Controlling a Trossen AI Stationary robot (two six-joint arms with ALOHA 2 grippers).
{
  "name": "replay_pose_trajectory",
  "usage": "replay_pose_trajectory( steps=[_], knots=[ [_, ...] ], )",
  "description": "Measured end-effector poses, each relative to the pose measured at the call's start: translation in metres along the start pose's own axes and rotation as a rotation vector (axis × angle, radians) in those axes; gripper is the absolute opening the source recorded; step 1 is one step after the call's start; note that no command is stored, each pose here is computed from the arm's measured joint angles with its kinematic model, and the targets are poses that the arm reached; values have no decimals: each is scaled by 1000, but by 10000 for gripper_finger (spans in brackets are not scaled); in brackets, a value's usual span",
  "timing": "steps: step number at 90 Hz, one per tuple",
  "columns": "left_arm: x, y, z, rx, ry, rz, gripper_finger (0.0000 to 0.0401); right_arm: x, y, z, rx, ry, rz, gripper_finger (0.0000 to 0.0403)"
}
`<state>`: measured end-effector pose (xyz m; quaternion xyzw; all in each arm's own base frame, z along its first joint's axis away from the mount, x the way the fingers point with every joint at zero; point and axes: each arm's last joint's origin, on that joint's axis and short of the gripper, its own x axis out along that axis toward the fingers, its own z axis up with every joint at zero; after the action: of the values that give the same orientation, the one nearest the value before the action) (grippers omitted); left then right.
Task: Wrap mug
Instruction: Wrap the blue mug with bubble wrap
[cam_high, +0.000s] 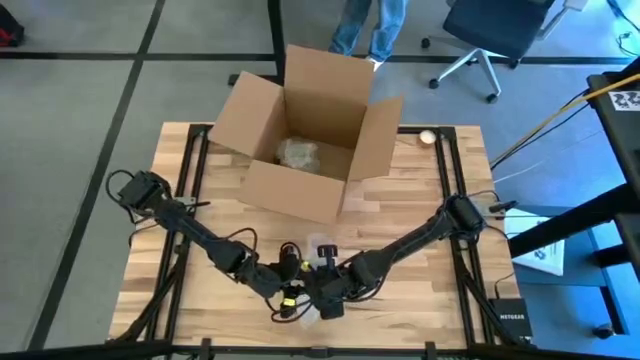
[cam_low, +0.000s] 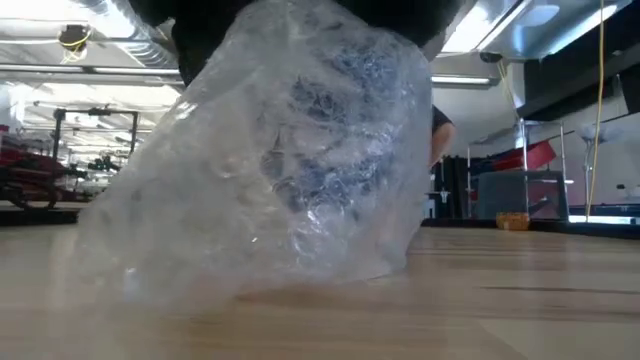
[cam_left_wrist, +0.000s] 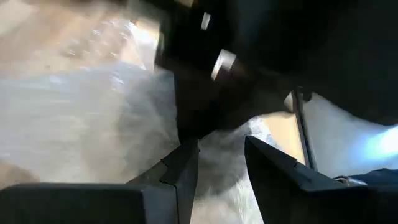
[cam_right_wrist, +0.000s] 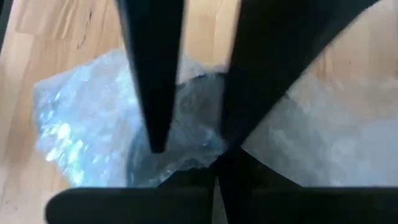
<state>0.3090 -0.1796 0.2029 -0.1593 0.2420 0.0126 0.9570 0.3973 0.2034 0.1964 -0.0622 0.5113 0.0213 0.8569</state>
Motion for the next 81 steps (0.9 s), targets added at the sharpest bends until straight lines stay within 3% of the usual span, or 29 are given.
replay_pose_trajectory(
  steps=[13,27,35,50,60,81],
  knots=[
    [-23,3,13,16,13,33,115,0,0,-1,-11,6,7,1],
    [-36,16,16,109,18,223,115,0,1,1,-30,-8,11,1],
    [-32,28,11,142,26,347,115,0,1,1,-30,-9,11,1],
    [-11,49,0,123,40,426,115,0,1,1,-30,-10,11,1],
    [2,51,4,117,-8,388,115,0,1,1,-40,-10,10,1],
    [-2,20,9,183,-65,113,115,0,1,1,-54,-8,10,1]
  ],
)
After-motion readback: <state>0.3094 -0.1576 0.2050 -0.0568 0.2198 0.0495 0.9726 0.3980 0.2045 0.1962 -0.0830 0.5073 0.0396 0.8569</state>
